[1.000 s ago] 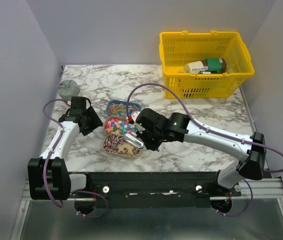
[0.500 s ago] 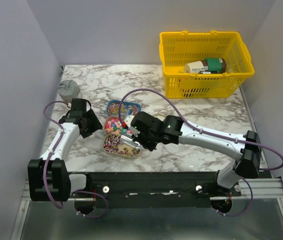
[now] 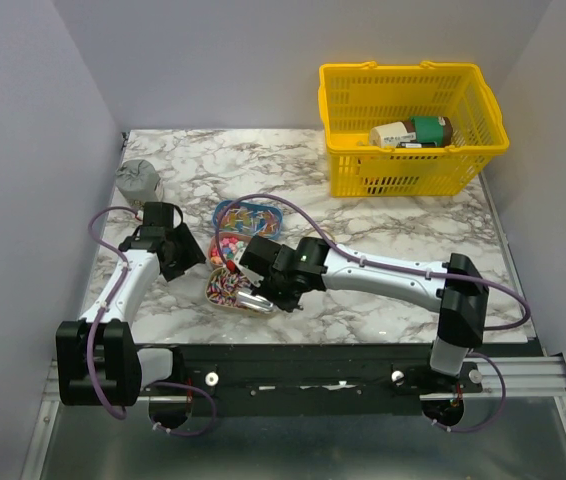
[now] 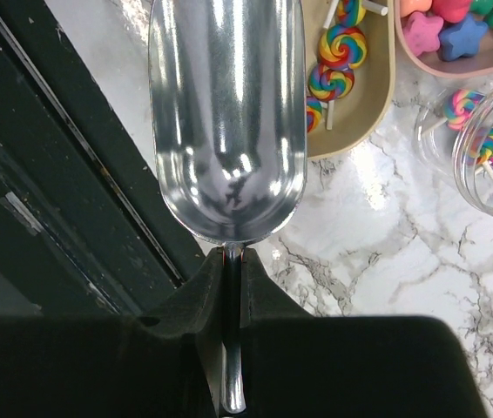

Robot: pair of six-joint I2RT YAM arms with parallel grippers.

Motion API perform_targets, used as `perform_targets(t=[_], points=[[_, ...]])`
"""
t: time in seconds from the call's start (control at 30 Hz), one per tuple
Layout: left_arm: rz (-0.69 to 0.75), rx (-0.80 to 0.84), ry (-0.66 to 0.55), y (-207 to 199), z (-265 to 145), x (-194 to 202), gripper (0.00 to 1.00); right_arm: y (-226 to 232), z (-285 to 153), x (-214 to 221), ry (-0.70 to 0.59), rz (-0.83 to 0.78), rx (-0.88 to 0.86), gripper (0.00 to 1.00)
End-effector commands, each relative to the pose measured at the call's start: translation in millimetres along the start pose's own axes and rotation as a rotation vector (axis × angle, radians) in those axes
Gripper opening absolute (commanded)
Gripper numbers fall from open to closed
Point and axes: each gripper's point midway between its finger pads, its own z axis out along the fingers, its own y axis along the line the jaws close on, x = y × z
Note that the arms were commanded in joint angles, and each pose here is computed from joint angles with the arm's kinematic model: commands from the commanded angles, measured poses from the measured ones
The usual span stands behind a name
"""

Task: Pack the candies
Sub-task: Scoop the fake candies from the storage box.

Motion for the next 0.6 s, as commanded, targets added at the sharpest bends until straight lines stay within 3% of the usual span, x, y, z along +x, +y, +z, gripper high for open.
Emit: perform_targets(t=[0.0,0.17,0.57], points=[[0.006,-0.001,-0.028,2,0,-2,0.7,6,-6,3,0.034,-0.013,-0.023,0.01],[0.003,-0.016,-0.022,3,4,-3,0.7,3,-6,20,0.124,-0.026,-0.009,0.01],[-0.05,-0.018,0.047,6,6,17,0.61,-10,10,9,0.173,-0.068,0.059,0.01]])
